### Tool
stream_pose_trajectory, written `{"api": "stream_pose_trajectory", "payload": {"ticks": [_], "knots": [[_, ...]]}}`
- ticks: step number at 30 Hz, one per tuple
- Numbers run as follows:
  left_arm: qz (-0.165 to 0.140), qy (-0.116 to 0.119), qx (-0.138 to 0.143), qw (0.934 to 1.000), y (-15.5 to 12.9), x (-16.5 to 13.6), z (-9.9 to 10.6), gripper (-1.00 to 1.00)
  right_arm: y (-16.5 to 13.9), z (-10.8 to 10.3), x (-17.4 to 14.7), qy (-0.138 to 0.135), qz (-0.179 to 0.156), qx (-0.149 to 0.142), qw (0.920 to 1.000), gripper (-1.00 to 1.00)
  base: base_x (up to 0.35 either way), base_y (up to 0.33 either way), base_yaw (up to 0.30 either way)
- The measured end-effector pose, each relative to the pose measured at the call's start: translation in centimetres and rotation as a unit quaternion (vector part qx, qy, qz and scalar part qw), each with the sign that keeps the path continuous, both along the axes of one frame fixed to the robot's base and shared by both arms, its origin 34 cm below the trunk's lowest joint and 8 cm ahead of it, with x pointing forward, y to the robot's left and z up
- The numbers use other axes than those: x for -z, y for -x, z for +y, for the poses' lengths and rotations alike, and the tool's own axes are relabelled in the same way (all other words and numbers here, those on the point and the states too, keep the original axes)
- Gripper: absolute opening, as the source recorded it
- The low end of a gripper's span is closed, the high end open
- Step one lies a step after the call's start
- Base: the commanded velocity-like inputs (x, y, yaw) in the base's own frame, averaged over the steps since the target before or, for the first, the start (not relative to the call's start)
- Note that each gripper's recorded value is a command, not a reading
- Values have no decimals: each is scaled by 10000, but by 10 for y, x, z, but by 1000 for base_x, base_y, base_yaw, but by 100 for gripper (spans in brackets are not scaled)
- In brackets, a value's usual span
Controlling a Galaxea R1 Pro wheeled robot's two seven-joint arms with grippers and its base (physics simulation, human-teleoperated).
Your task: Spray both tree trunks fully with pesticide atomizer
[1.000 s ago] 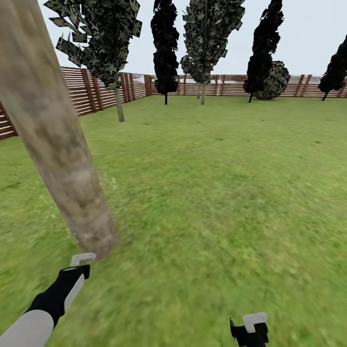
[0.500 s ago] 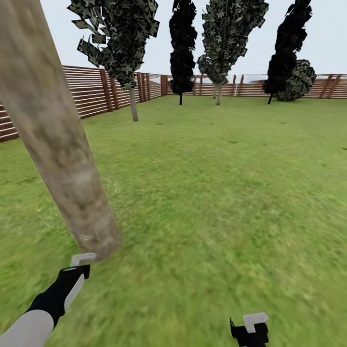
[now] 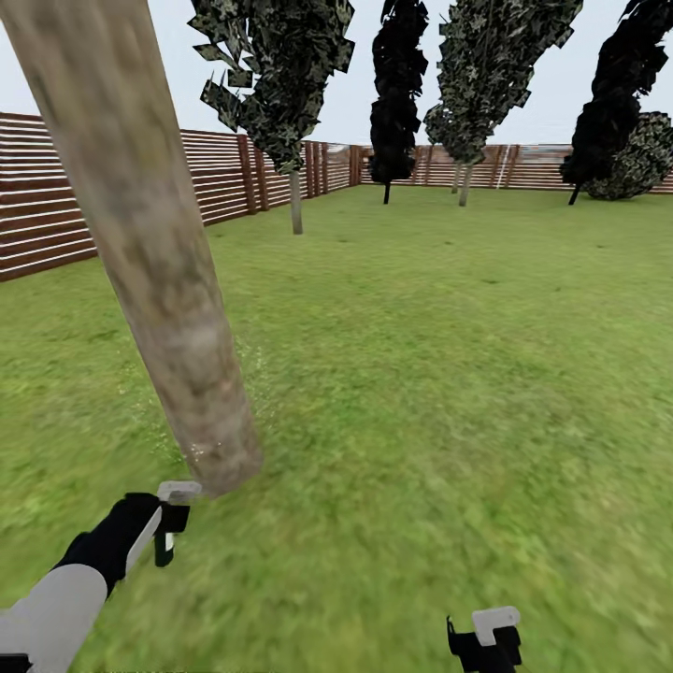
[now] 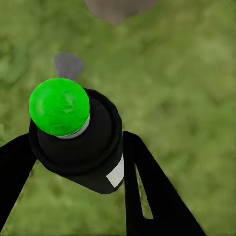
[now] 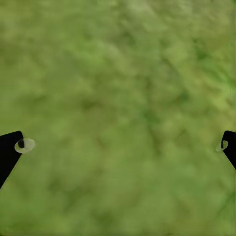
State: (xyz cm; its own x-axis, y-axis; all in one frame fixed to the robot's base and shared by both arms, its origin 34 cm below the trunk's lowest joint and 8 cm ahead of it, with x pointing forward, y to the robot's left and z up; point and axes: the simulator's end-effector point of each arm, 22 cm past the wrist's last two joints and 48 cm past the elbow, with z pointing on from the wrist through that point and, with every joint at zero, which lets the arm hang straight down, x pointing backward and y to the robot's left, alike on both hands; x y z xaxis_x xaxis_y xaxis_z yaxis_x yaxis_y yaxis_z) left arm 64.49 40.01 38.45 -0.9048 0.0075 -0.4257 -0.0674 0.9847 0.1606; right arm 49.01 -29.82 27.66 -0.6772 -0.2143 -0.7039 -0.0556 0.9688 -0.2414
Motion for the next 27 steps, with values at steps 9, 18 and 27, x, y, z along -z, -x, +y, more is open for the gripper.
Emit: {"api": "stream_pose_trajectory", "payload": {"ticks": [9,18,27], "knots": [[-333,67,101,9994,-23,-27,10,-100,-1,0,0,5,-6,-24,10000,100,113,-80,10],[-502,337,-401,9974,-20,-29,26,-100,-1,1,0,5,-5,-46,10000,100,85,-248,232],[-781,254,-287,9962,-39,-49,20,-100,-1,1,-1,5,-7,-45,10000,100,11,-273,252]]}}
